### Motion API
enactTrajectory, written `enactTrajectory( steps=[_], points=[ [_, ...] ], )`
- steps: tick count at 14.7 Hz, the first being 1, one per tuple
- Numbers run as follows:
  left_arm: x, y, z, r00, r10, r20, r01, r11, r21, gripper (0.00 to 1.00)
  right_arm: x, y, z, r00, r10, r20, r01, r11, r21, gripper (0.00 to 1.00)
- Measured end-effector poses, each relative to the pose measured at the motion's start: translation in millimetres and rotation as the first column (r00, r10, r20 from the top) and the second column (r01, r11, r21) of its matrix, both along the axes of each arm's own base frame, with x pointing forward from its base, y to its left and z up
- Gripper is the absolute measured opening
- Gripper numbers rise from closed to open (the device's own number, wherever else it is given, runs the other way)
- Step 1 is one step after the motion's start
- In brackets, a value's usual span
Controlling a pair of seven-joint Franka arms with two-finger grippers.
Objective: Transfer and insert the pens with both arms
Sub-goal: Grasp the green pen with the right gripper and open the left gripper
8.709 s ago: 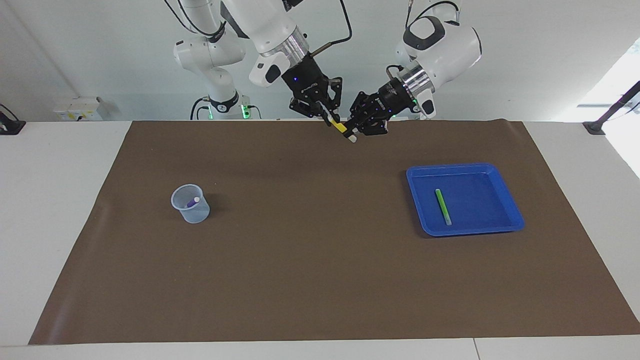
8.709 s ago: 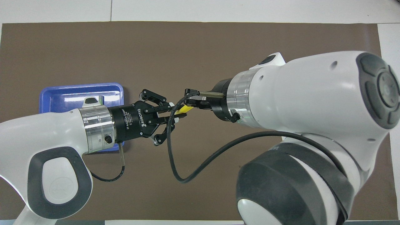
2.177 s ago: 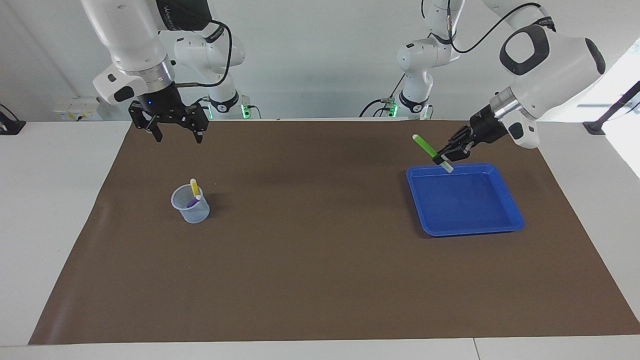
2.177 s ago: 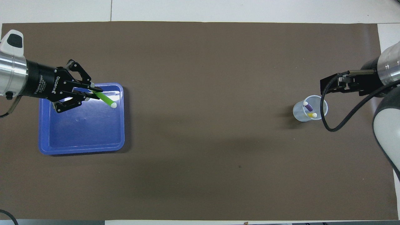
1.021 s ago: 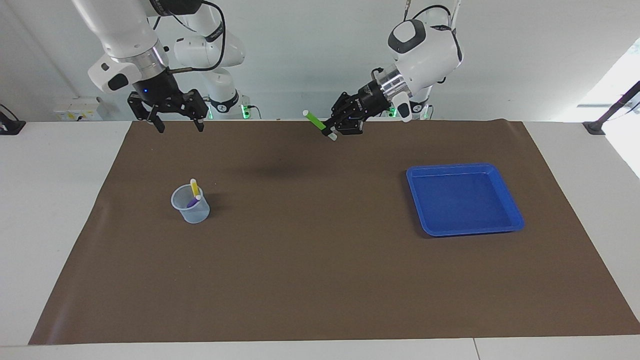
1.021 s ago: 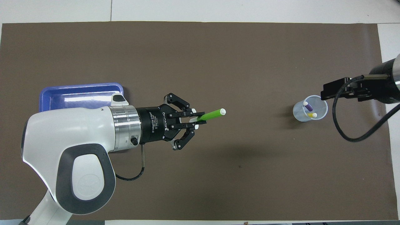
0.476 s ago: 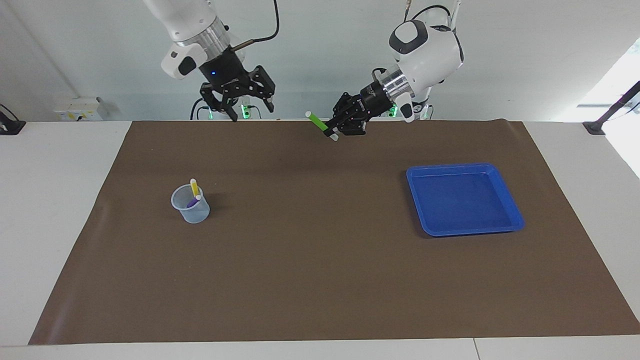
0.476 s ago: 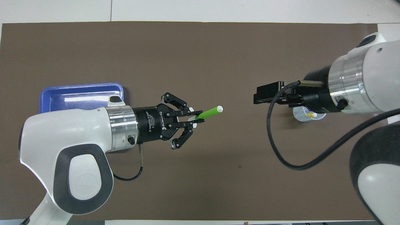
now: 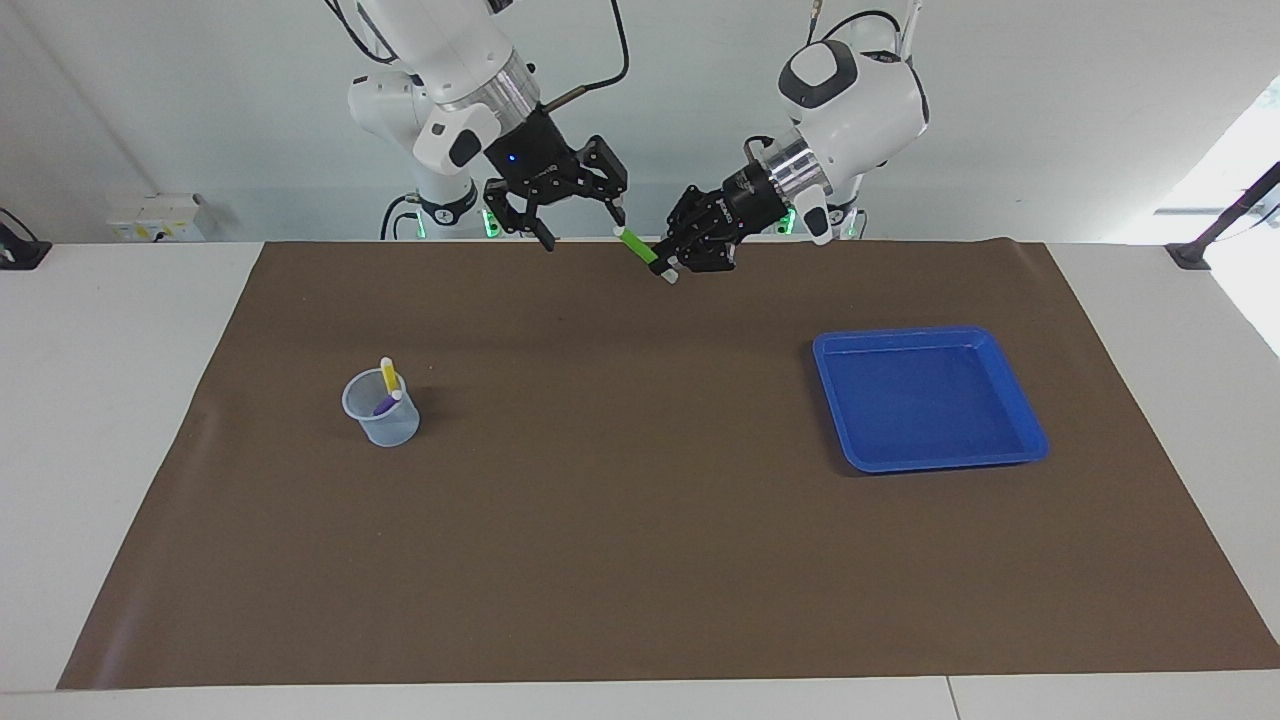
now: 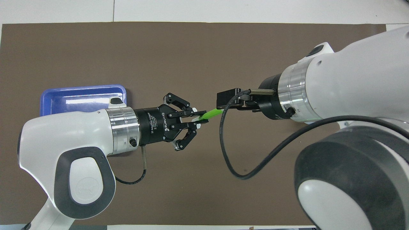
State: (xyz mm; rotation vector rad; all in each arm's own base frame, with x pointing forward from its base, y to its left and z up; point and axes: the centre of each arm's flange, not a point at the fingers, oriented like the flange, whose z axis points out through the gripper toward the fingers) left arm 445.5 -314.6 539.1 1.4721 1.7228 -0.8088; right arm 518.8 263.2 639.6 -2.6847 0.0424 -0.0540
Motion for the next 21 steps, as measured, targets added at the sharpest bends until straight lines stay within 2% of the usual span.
enactTrajectory(
  steps=[8, 9, 12, 15, 16, 21],
  points=[
    [1, 1, 1, 1.000, 0.014, 0.003, -0.014, 1.000, -0.005, 0.17, 1.3, 16, -14, 1.000, 0.011, -0.003, -0.011, 1.000, 0.017, 0.97],
    [1, 1, 1, 1.000, 0.016, 0.002, -0.016, 1.000, -0.006, 0.17, 1.3, 16, -14, 1.000, 0.011, -0.004, -0.011, 1.000, 0.017, 0.89],
    [3, 2, 1, 1.000, 0.030, 0.006, -0.030, 1.000, -0.010, 0.17, -1.1, 20, -13, 1.000, 0.001, -0.013, -0.001, 1.000, 0.019, 0.53],
    [1, 0, 0, 1.000, 0.027, 0.004, -0.027, 1.000, -0.008, 0.17, -3.8, 26, -9, 1.000, -0.004, -0.015, 0.004, 0.999, 0.033, 0.24],
    [0, 0, -1, 1.000, 0.029, 0.002, -0.029, 1.000, -0.010, 0.17, -4.3, 27, -8, 1.000, -0.006, -0.016, 0.006, 0.999, 0.038, 0.19],
    [0, 0, -1, 1.000, 0.031, 0.002, -0.031, 0.999, -0.011, 0.17, -4.0, 27, -8, 1.000, -0.007, -0.016, 0.007, 0.999, 0.039, 0.19]
  ],
)
